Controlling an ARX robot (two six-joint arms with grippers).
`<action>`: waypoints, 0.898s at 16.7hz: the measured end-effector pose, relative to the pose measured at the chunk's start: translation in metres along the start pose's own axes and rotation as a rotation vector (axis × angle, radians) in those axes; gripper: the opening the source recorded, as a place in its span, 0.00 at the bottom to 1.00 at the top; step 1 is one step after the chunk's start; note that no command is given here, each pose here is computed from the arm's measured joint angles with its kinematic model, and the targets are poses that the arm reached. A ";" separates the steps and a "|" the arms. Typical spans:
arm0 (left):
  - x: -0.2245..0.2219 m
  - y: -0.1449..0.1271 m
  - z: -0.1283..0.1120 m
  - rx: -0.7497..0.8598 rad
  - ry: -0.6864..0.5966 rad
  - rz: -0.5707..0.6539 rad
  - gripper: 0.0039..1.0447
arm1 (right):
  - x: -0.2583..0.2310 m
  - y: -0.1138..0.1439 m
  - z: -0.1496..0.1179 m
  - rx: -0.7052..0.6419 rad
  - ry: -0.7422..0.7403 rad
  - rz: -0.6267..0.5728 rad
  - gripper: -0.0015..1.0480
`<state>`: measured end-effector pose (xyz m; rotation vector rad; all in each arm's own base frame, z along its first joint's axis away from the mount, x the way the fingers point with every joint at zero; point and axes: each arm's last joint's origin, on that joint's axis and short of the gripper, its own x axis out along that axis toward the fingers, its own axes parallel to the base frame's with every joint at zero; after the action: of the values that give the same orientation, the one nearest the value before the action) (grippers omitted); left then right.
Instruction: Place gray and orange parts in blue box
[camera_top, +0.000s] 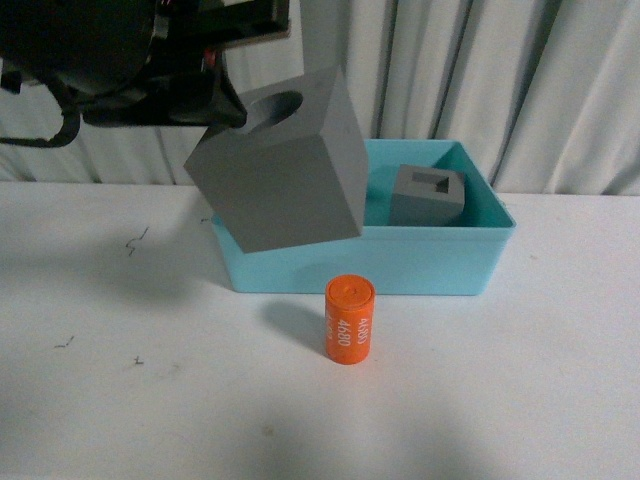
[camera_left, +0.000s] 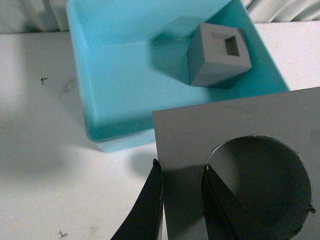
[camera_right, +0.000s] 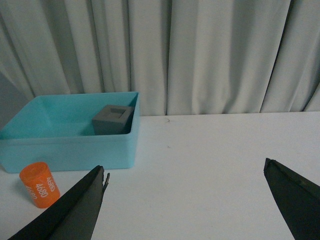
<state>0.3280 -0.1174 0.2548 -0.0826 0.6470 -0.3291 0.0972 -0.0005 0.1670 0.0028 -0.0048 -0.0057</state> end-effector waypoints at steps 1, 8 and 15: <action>-0.002 -0.006 0.006 0.001 -0.015 -0.009 0.15 | 0.000 0.000 0.000 0.000 0.000 0.000 0.94; 0.009 -0.043 0.041 -0.016 -0.044 -0.035 0.15 | 0.000 0.000 0.000 0.000 0.000 0.000 0.94; 0.055 -0.049 0.075 0.001 -0.053 0.030 0.15 | 0.000 0.000 0.000 0.000 0.000 0.000 0.94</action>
<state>0.4011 -0.1841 0.2911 -0.0802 0.5950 -0.2972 0.0972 -0.0005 0.1670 0.0028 -0.0052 -0.0057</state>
